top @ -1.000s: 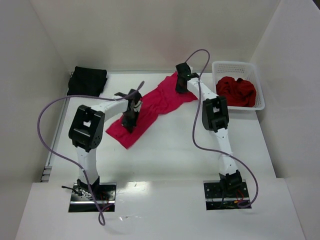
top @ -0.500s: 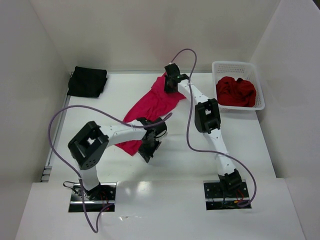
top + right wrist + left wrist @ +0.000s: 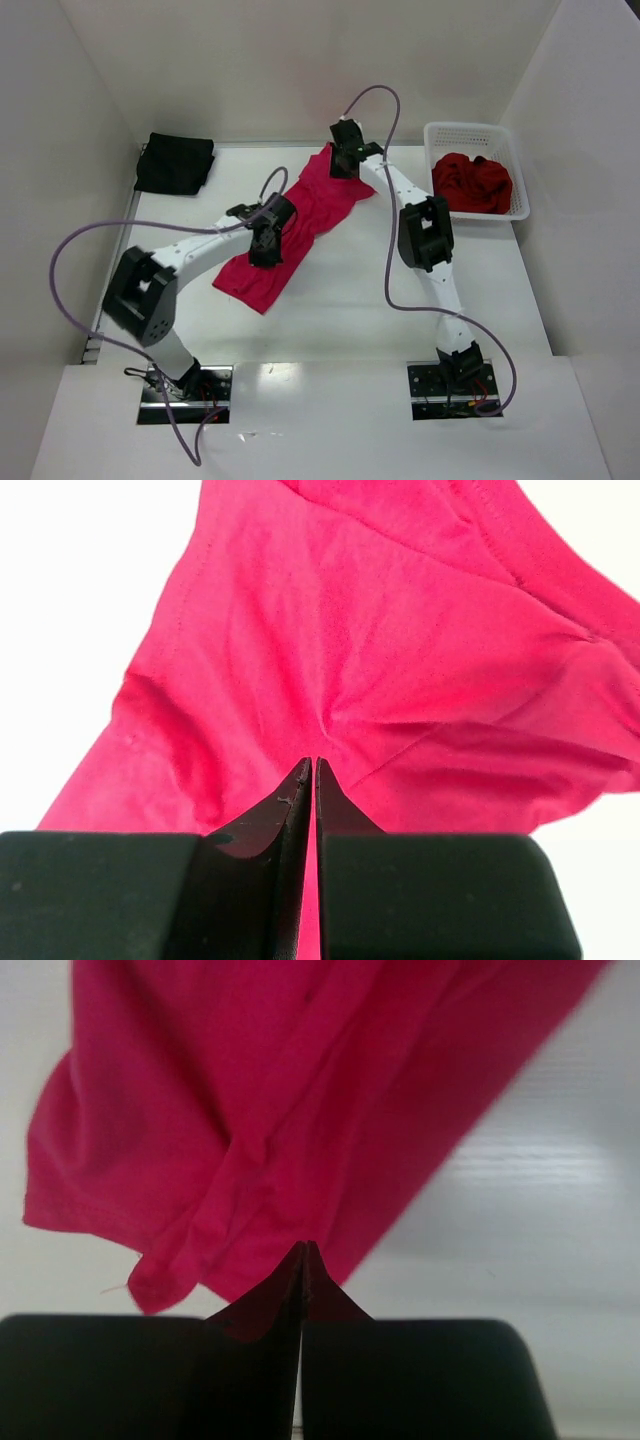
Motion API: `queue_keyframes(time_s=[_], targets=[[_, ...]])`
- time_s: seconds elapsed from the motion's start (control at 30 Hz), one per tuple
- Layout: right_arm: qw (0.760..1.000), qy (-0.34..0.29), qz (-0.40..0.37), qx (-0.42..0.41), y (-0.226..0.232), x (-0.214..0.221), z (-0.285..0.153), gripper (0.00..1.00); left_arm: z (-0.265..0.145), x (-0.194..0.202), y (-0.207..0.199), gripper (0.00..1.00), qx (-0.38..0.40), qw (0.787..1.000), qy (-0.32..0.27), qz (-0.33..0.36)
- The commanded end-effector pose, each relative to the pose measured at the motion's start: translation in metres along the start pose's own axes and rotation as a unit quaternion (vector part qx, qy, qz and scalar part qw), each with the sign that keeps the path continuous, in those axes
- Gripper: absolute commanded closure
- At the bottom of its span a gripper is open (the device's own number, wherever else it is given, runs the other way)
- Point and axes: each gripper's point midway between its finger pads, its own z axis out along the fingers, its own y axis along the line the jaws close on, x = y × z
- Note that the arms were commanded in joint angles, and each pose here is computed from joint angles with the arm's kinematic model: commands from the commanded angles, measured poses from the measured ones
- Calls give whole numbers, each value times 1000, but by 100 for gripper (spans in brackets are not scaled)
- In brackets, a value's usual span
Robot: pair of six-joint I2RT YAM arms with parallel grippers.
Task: Fold and stack the t-shirts
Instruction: Rotate the tshirt 90 degrees
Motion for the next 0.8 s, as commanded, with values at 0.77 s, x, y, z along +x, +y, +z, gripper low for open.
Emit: queue_keyframes(time_s=[0.77], targets=[[999,29,3,16,-11,38,34,95,80,65,28,100,-8,989,147,-35]])
